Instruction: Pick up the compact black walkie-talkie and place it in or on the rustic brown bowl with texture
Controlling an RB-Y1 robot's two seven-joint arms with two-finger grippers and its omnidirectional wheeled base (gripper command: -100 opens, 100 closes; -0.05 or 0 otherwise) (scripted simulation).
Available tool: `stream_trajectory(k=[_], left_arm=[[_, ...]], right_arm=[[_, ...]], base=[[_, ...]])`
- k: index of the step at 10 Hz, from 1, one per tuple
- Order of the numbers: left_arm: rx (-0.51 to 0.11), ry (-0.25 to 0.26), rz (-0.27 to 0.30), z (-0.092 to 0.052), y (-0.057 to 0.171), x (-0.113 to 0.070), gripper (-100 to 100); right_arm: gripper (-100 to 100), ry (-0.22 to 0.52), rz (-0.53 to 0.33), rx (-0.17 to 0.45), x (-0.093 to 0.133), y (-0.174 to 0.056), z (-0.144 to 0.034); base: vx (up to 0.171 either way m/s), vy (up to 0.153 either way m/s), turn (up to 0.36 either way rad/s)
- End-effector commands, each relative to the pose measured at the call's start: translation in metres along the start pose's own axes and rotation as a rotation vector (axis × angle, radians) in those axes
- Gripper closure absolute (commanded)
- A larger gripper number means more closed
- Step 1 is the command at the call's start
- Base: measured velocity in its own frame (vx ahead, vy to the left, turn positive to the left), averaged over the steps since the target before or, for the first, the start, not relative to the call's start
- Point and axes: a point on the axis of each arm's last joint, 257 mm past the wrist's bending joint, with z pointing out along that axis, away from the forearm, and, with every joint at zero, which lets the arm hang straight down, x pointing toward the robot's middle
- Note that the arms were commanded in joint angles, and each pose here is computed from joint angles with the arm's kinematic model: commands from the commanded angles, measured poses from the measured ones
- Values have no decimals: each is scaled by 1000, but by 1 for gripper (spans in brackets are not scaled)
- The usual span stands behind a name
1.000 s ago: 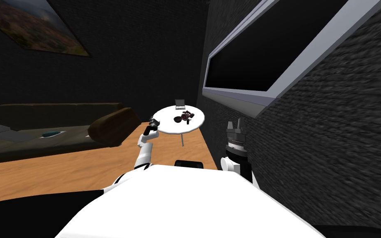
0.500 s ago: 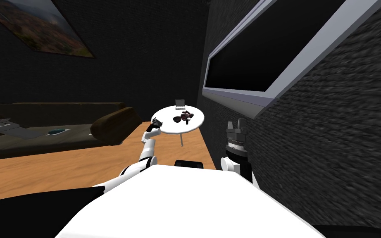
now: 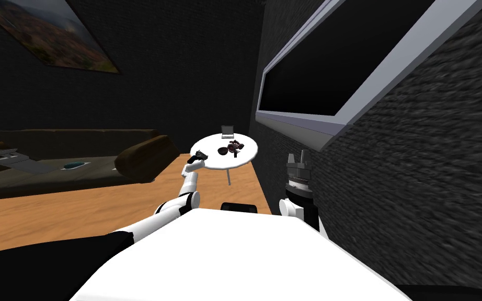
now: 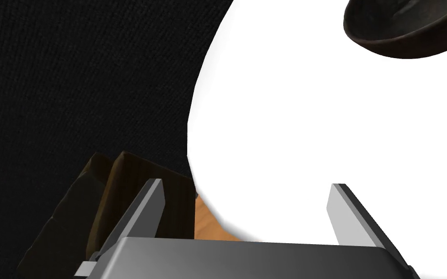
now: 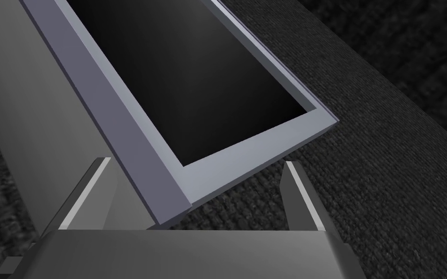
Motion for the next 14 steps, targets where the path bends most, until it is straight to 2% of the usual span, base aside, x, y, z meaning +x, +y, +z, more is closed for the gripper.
stream_trajectory(k=[1, 2, 3, 4, 5, 6, 8, 9, 11, 12, 13, 14], left_arm=[[-51, -27, -24, 4, 21, -8, -100], [-89, -34, -65, 10, 27, 1, -100], [-111, -50, -66, 10, 38, -7, -100], [-151, -58, -104, 15, 45, 1, -100], [-164, -68, -104, 15, 52, -4, -100], [-198, -72, -138, 19, 56, 7, -100], [-227, -93, -140, 18, 71, -3, -100], [-265, -100, -171, 21, 78, 6, -100], [-282, -114, -172, 20, 87, 0, -100], [-326, -126, -200, 21, 97, 7, -100], [-335, -133, -200, 20, 102, 4, -100], [-377, -146, -226, 21, 111, 11, -100]], right_arm=[[0, 0, 0, 0, 0, 0, 0], [0, 0, 0, 0, 0, 0, 0], [0, 0, 0, 0, 0, 0, 0], [0, 0, 0, 0, 0, 0, 0], [0, 0, 0, 0, 0, 0, 0], [0, 0, 0, 0, 0, 0, 0], [0, 0, 0, 0, 0, 0, 0], [0, 0, 0, 0, 0, 0, 0], [0, 0, 0, 0, 0, 0, 0], [0, 0, 0, 0, 0, 0, 0], [0, 0, 0, 0, 0, 0, 0], [0, 0, 0, 0, 0, 0, 0]], base=[[22, -78, 20], [41, -86, 20], [35, -64, 12], [50, -71, 15], [43, -62, 5], [53, -80, 6], [31, -45, 3], [47, -38, -3], [34, -34, 1], [47, -61, -8], [55, -63, -2], [59, -64, -8]])
